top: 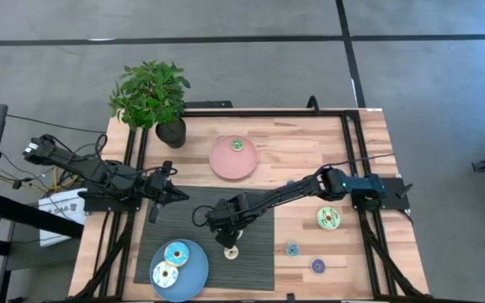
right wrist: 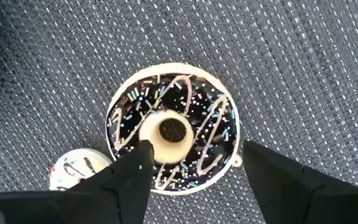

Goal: Pick & Place donuts
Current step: Put the big black donut on the blue plate

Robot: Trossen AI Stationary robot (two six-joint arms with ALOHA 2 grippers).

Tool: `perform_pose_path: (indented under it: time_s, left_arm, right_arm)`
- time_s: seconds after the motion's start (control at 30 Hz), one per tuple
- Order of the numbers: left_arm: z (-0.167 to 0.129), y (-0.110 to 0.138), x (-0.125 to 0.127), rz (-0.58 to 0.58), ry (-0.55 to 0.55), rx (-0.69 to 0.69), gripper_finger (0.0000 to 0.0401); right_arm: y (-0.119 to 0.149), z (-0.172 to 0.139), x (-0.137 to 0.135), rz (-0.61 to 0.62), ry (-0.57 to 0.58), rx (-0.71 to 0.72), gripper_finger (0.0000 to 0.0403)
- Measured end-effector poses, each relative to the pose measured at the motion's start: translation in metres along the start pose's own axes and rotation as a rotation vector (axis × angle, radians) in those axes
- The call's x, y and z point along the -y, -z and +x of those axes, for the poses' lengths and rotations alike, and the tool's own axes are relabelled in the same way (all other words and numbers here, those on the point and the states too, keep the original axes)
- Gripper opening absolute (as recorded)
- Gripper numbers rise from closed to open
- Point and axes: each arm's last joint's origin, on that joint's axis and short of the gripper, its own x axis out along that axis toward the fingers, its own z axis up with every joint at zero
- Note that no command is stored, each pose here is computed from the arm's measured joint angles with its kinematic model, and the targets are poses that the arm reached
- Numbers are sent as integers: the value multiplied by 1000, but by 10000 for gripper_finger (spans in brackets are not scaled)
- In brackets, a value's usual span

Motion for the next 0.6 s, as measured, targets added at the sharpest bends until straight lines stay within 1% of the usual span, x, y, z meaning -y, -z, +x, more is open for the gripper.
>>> perform_pose_path:
  time_s: [0.07,0.13,0.2,0.27,0.33,0.43,0.5,0.6]
  left_arm:
    - [0,1,0,-4,-2,-8,0]
    - [0,1,0,-5,-2,-8,0]
    - [0,1,0,-5,-2,-9,0]
    - [0,1,0,-5,-2,-10,0]
    - [0,1,0,-6,-3,-11,0]
    - [0,1,0,-7,-2,-7,0]
    - [0,0,0,-9,-2,-4,0]
    - [5,2,0,-13,-19,-17,0]
  right_arm:
    - [0,-2,0,-14,0,0,236]
    - [2,-13,2,-45,4,-4,233]
    - [2,-34,3,-59,-15,28,229]
    - [5,-53,7,-80,4,41,223]
    - [7,-71,8,-122,-7,72,213]
    - [19,-94,9,-222,-13,126,183]
    - [35,-109,10,-291,-2,159,153]
    - [61,-125,19,-340,6,207,102]
